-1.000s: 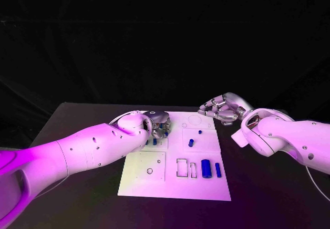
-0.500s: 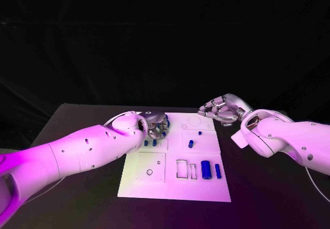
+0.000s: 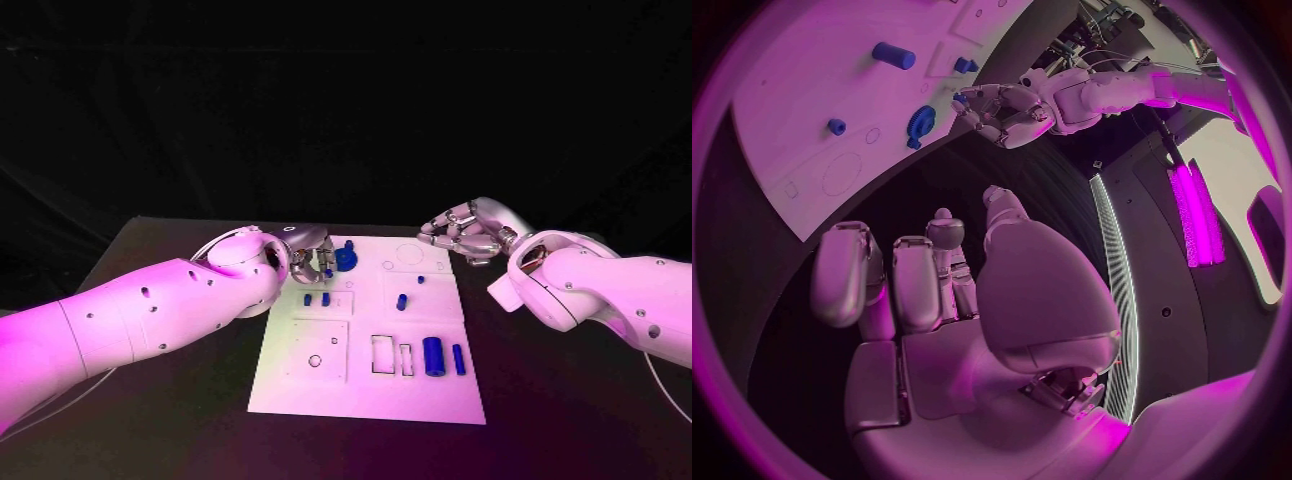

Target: Assemble the parts on the task board

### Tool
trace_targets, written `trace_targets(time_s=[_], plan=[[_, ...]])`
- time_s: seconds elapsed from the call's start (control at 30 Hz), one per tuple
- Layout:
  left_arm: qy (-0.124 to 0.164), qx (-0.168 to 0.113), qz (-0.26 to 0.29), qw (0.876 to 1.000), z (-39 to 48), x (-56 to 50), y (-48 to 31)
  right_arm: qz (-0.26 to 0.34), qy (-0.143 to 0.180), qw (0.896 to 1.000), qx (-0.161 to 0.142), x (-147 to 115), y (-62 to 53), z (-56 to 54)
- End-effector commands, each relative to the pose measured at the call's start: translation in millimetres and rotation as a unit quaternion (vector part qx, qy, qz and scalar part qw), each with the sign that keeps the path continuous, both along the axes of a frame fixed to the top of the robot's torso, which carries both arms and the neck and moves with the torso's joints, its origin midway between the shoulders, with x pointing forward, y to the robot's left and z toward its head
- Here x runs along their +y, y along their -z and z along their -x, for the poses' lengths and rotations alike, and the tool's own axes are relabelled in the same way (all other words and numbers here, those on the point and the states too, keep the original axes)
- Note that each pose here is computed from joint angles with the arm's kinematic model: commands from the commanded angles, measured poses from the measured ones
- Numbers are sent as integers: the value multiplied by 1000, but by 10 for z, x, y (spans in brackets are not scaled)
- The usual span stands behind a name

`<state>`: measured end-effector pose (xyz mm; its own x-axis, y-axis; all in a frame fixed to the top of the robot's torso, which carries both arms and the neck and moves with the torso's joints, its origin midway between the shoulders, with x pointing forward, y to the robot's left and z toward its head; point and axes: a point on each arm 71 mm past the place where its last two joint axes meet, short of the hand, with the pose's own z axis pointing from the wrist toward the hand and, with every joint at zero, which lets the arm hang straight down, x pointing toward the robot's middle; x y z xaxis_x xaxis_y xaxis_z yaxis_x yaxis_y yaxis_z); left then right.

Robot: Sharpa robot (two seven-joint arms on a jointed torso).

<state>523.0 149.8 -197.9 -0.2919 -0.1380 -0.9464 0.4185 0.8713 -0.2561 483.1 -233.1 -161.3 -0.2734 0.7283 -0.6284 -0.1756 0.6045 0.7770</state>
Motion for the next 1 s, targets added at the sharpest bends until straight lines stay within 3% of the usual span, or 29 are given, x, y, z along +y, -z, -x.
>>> trace_targets(time_s=[0.03, 0.5, 1.0], plan=[[-11, 13, 8, 1000, 1, 53, 4, 4, -7, 1000, -1, 5, 15, 10], [-23, 23, 4, 999, -12, 145, 40, 4, -9, 1000, 1, 15, 34, 14], [-21, 35, -2, 999, -36, 124, 80, 4, -10, 1000, 1, 24, 36, 14]])
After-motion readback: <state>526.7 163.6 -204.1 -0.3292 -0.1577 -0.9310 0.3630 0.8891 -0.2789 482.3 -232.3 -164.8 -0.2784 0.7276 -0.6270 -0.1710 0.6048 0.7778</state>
